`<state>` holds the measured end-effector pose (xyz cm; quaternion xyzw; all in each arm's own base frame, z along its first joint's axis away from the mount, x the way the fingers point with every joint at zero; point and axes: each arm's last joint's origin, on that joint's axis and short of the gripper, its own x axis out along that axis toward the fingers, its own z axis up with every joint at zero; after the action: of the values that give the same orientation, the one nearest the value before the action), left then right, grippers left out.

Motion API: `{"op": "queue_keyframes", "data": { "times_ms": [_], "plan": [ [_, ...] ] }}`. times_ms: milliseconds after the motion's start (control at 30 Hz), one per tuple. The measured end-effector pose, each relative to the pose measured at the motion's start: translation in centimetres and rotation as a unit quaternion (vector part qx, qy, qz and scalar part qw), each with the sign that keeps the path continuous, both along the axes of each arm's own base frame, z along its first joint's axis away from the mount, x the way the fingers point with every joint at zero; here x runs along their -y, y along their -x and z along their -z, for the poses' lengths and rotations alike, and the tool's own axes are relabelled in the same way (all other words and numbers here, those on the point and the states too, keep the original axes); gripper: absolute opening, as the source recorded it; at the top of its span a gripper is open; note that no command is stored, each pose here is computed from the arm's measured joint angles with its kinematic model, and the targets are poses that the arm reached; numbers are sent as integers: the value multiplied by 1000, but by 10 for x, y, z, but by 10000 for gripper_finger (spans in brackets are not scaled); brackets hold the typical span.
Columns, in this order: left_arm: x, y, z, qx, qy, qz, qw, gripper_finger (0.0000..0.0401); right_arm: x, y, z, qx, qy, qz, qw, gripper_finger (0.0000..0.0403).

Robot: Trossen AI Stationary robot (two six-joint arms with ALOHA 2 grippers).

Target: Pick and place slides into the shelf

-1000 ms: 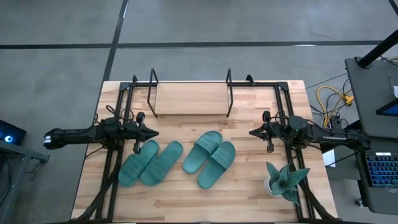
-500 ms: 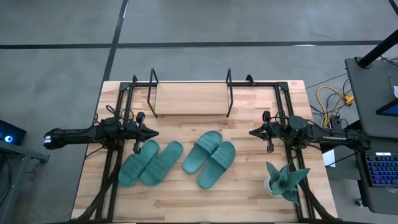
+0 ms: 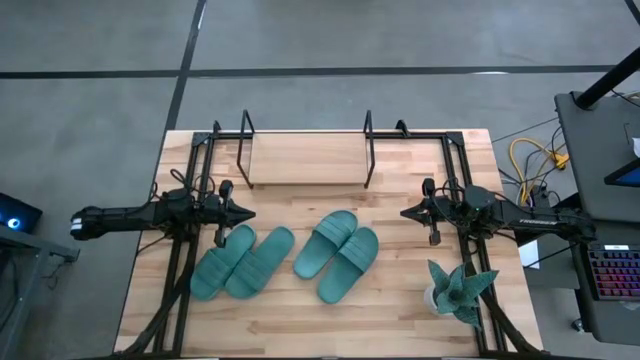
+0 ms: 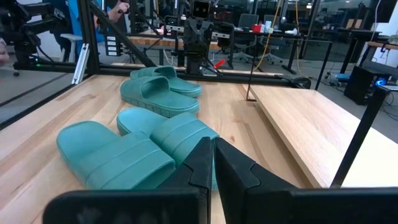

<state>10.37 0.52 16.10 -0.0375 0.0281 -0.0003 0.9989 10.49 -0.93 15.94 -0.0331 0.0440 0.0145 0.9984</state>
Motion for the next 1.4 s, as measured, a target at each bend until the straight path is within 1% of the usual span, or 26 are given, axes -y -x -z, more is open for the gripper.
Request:
{"op": "queue_keyframes", "data": {
  "times_ms": [200, 300, 367, 433, 533, 633, 700, 767, 833, 900, 1000, 1100, 1167, 1233, 1300, 1333, 1400],
  "plan": [
    [0, 0, -3, 17, -1, 0, 1000, 0, 0, 0, 0, 1, -5, 0, 1000, 9],
    [0, 0, -4, 23, -2, 0, 1000, 0, 0, 0, -2, 7, -46, 4, 999, 9],
    [0, 0, -5, 26, -2, 0, 1000, 0, 0, 0, -5, 23, -59, 4, 998, 9],
    [0, 0, -7, 37, -9, 0, 999, 0, 0, 0, -10, 50, -58, 0, 997, 9],
    [0, 0, -17, 88, -26, -3, 996, 0, 0, 0, -22, 114, -50, -5, 992, 9],
    [-2, 2, -30, 156, -19, -45, 987, 0, -1, 4, -39, 200, -45, -12, 979, 9],
    [-3, 4, -38, 195, -22, -54, 979, 1, -2, 6, -48, 243, -34, -29, 969, 9],
    [-3, 5, -43, 222, -20, -54, 973, 9, -4, 7, -53, 270, -7, -55, 961, 10],
    [-3, 4, -47, 228, -20, -53, 972, 29, -4, 7, -56, 286, 9, -61, 956, 16],
    [-2, 3, -52, 224, -21, -46, 973, 61, -4, 5, -57, 286, 25, -59, 956, 29],
    [-2, -1, -60, 217, -21, -42, 975, 123, -6, -1, -66, 273, 36, -66, 959, 54],
    [-2, -7, -63, 209, -22, -29, 977, 187, -8, -11, -83, 265, 48, -78, 960, 85],
    [-1, -10, -65, 215, -25, -11, 976, 221, -11, -19, -98, 262, 62, -87, 959, 107],
    [-1, -11, -68, 226, -27, 0, 974, 245, -13, -29, -116, 265, 69, -93, 957, 126],
    [-1, -13, -69, 233, -13, 4, 972, 260, -13, -38, -132, 257, 67, -96, 959, 141],
    [-1, -13, -69, 234, -5, 5, 972, 264, -13, -44, -142, 247, 64, -97, 962, 147],
    [-1, -13, -69, 234, 5, 7, 972, 267, -13, -53, -155, 202, 55, -99, 973, 155]
  ]
}}
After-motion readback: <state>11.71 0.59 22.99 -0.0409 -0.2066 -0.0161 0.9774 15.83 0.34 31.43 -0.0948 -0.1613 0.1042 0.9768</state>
